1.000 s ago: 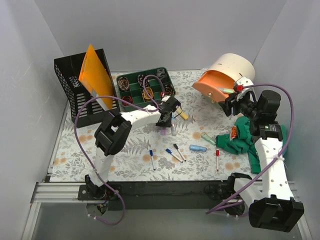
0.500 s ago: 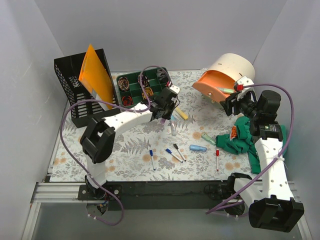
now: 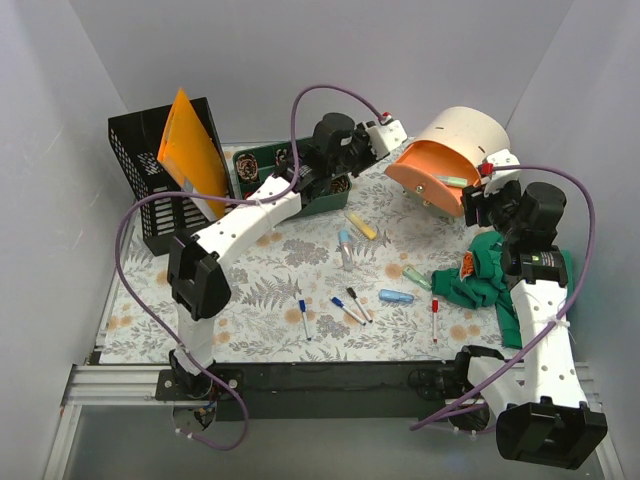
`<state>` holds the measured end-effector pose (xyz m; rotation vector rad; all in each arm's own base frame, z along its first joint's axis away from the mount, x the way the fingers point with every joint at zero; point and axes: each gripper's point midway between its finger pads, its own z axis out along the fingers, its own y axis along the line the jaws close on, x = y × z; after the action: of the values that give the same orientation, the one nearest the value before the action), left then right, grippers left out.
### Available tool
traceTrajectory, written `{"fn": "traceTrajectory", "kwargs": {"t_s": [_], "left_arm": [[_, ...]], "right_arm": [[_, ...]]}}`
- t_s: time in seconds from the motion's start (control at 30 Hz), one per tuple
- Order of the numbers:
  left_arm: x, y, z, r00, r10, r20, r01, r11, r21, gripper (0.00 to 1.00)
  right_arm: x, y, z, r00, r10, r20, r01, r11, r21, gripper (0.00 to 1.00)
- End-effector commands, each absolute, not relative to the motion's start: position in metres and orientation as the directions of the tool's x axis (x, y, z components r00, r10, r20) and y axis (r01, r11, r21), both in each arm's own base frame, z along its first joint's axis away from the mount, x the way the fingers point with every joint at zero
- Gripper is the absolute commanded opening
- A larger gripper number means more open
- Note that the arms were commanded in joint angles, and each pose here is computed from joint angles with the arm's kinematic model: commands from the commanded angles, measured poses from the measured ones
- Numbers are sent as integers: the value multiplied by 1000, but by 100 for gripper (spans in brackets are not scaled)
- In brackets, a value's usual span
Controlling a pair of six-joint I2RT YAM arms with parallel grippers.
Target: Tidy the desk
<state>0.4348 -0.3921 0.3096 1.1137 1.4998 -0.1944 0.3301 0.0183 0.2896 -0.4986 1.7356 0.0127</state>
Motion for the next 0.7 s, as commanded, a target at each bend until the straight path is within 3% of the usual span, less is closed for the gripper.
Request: {"fn": "traceTrajectory", "kwargs": {"t_s": [0.0, 0.17, 0.27, 0.5, 0.6, 0.67], "left_arm": [[438, -435, 355, 524, 448, -724, 675, 301, 674, 1], [440, -476, 367, 702, 299, -647, 611, 215, 762, 4], [437, -489, 385, 760, 200, -619, 575, 238, 783, 7], [431, -511, 382, 750, 65, -658, 631, 225, 742, 13], [427, -513, 375, 733, 43, -679, 658, 209, 724, 21], [426, -515, 373, 727, 29, -686, 667, 207, 716, 34]], "right_arm": [[333, -10, 326, -96, -326, -941, -160, 938, -308, 66], [333, -18, 325, -107, -322, -940, -120, 943, -310, 67], [334, -17, 322, -112, -323, -940, -128, 943, -309, 67], [337, -14, 316, -119, -322, -939, -150, 941, -304, 66], [337, -13, 314, -121, -322, -939, -157, 940, -302, 66], [337, -12, 313, -123, -321, -939, -161, 940, -301, 66]]}}
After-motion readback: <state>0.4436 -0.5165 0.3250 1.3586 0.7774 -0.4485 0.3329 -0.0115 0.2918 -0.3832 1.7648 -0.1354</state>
